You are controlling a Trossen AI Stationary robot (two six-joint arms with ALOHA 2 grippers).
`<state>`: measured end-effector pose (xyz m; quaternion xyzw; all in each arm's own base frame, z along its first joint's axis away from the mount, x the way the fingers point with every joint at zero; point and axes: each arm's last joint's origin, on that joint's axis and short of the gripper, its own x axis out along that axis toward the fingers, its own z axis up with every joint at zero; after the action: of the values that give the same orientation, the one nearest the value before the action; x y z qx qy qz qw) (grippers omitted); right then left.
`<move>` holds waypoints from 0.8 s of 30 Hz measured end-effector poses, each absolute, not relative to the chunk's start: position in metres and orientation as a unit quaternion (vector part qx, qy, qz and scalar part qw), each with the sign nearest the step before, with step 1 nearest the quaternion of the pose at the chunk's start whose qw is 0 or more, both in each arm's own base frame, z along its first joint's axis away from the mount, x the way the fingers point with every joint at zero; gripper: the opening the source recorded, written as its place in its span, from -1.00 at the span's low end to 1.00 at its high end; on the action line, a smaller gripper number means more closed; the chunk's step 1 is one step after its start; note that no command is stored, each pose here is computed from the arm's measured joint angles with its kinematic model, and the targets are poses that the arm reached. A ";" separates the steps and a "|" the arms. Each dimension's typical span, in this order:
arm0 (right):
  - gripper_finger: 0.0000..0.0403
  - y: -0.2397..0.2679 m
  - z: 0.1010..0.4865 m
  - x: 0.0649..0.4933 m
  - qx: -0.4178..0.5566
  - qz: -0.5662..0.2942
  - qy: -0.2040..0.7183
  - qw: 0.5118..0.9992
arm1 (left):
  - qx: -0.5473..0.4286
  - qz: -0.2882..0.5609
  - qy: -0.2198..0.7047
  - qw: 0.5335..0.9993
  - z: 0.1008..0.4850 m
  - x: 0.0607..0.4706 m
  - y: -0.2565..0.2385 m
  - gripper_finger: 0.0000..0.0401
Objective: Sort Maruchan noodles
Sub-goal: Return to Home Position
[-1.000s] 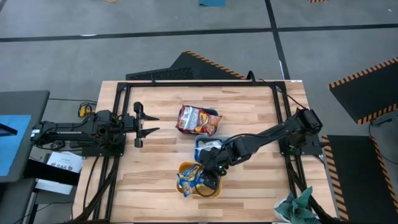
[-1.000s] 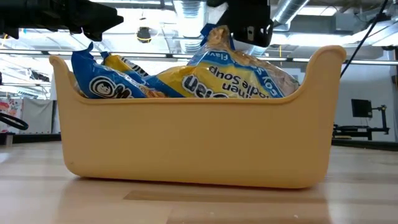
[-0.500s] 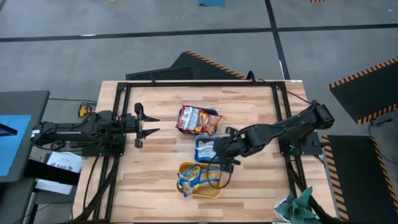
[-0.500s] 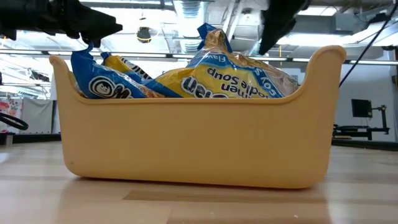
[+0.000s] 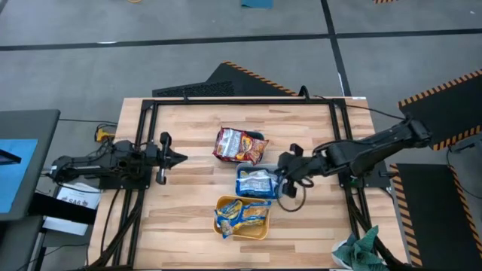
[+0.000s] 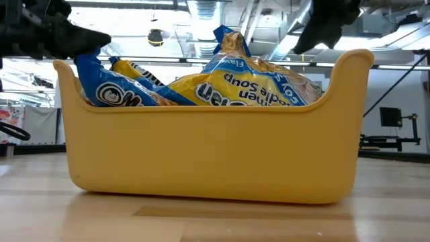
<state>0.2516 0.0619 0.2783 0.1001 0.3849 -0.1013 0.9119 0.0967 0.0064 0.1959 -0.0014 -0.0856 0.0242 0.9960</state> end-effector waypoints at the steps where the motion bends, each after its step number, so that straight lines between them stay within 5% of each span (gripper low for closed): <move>1: -0.93 0.061 0.278 0.248 0.101 -0.099 0.377 0.915 | -0.005 0.022 -0.084 0.996 0.191 0.096 0.006 -0.99; 16: -0.94 0.023 0.243 0.201 0.103 -0.109 0.257 0.955 | -0.009 0.013 -0.054 0.998 0.177 0.097 0.006 -1.00; 24: -0.94 0.012 0.222 0.176 0.074 -0.061 0.117 0.988 | -0.013 0.015 -0.062 0.998 0.178 0.096 0.006 -1.00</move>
<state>0.1756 0.0120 0.2221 0.0739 0.1169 -0.0613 0.9885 0.0965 0.0058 0.1785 -0.0127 -0.0624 0.0152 0.9979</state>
